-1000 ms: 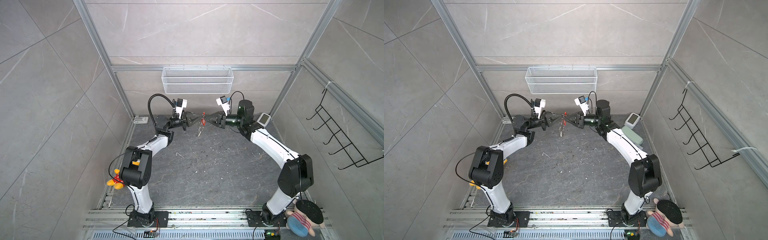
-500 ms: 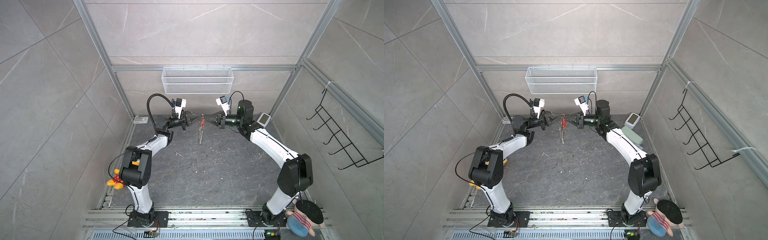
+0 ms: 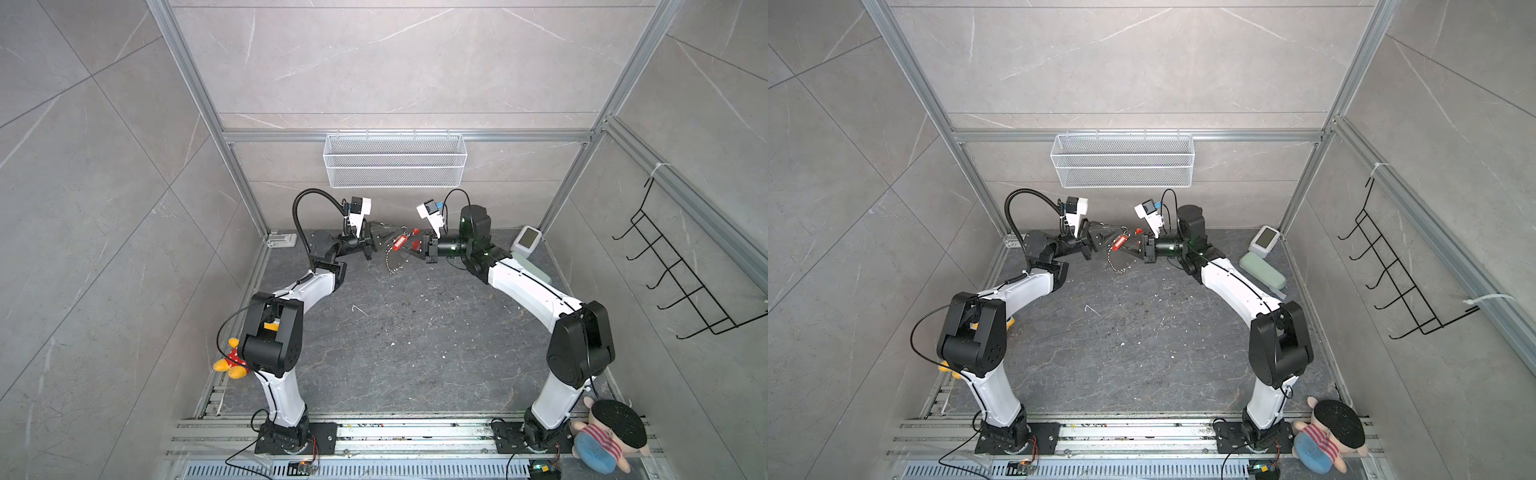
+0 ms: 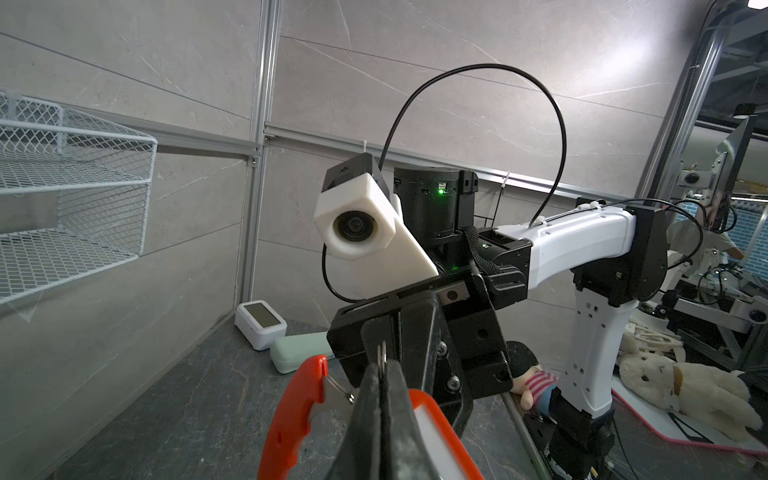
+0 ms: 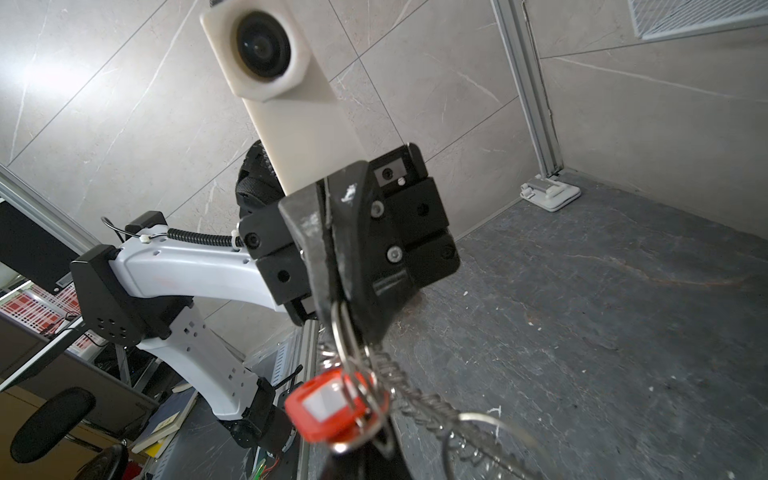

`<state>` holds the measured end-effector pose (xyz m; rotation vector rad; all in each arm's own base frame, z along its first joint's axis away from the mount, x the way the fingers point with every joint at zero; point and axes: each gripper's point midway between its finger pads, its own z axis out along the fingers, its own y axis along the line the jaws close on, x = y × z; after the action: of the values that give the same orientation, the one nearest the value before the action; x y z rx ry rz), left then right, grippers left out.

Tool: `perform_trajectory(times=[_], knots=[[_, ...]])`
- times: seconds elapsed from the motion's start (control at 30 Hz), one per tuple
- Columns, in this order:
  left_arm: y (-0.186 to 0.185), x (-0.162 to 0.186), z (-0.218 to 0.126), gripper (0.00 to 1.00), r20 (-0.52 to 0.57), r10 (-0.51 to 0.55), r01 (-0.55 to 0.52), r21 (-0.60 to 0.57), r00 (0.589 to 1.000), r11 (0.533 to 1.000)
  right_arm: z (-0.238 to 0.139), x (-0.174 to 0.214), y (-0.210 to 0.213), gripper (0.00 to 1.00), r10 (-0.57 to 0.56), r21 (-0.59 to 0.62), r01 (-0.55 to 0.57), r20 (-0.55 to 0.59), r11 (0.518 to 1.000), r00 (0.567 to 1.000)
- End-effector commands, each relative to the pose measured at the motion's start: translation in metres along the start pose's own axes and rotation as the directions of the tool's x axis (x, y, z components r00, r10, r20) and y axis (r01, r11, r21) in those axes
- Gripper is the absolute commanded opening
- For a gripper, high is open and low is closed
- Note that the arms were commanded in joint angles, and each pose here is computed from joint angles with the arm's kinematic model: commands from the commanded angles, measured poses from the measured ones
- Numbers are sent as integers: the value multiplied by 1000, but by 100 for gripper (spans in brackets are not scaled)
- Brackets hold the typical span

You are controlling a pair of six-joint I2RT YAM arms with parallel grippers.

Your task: Put the keys on the keyring

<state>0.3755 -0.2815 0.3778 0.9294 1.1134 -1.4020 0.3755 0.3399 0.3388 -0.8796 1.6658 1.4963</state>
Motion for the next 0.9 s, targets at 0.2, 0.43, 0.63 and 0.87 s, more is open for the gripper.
perform_trajectory(times=[0.2, 0.43, 0.63, 0.87], knots=[[-23, -33, -1, 0, 62, 155, -155, 9, 986, 988, -17, 13, -8, 0, -23, 105, 27, -42, 994, 999], [-20, -31, -2, 0, 62, 142, -142, 4, 988, 990, -43, 7, -3, 30, -106, 257, 110, -29, 960, 994], [-20, -33, -1, 0, 64, 135, -136, 6, 989, 991, -39, -6, 3, 44, -139, 238, 136, -4, 962, 990], [-21, -34, 0, 0, 68, 126, -127, 8, 990, 992, -23, -15, -8, 47, -137, 210, 133, 4, 968, 991]])
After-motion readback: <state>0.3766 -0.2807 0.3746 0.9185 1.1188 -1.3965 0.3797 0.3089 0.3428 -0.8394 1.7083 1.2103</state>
